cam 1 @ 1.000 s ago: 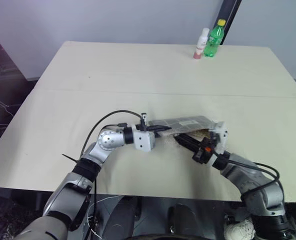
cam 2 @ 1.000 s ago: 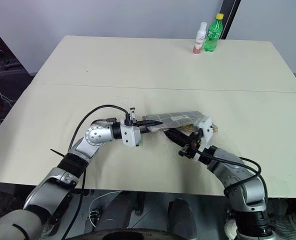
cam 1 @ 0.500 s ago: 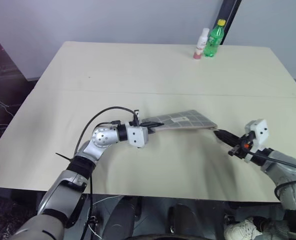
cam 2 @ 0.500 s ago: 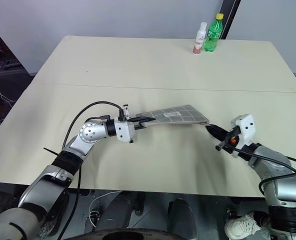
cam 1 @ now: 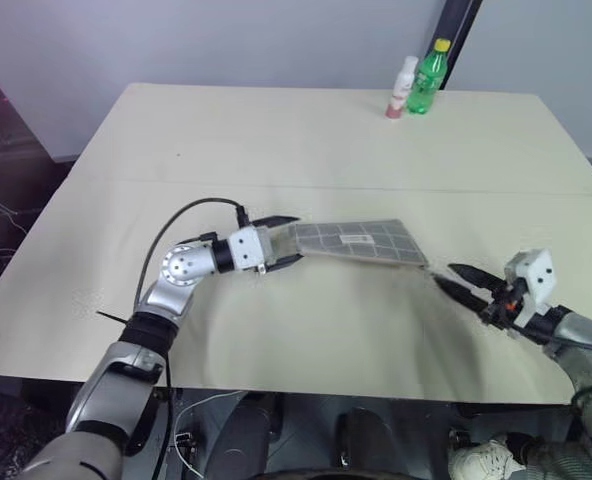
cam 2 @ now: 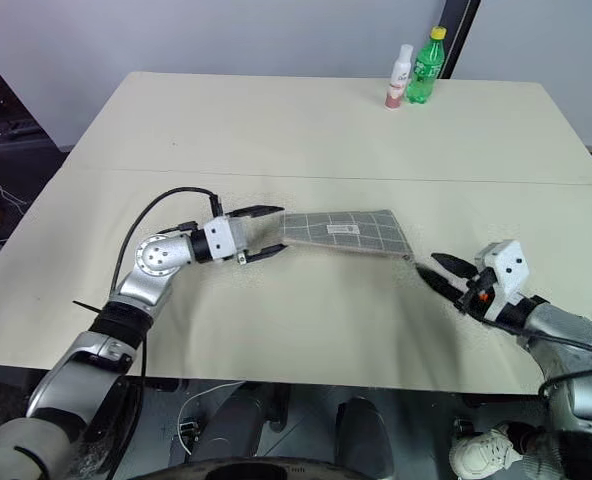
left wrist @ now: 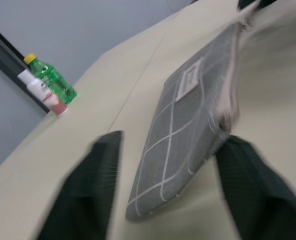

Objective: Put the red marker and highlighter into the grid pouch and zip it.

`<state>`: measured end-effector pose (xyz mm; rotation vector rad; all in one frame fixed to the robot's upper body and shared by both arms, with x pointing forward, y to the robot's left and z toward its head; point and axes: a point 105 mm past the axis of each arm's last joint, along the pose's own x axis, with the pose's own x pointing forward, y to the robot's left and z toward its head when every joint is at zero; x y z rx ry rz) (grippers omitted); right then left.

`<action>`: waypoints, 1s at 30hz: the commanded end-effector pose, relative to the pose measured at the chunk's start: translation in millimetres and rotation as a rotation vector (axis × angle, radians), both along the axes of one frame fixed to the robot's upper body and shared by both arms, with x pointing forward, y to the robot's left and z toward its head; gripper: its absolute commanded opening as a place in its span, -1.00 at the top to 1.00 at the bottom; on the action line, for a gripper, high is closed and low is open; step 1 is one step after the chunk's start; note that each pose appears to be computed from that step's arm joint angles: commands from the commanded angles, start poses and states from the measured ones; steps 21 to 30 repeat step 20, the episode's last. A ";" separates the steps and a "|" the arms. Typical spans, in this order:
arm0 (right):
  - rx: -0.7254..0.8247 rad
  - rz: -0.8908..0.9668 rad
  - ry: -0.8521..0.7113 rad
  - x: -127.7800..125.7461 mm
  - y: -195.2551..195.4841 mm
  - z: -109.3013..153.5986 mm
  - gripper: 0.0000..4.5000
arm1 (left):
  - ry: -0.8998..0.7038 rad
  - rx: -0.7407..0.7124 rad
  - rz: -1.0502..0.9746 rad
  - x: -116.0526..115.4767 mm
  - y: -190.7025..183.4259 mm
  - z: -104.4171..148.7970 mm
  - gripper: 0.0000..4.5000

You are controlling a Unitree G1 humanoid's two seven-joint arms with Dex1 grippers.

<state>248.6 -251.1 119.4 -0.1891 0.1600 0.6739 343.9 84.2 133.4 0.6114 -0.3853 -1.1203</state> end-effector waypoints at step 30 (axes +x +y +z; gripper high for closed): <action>-0.039 0.071 0.014 -42.5 7.9 16.8 -0.98 | 0.281 -0.246 0.391 3.3 116.6 6.3 -1.00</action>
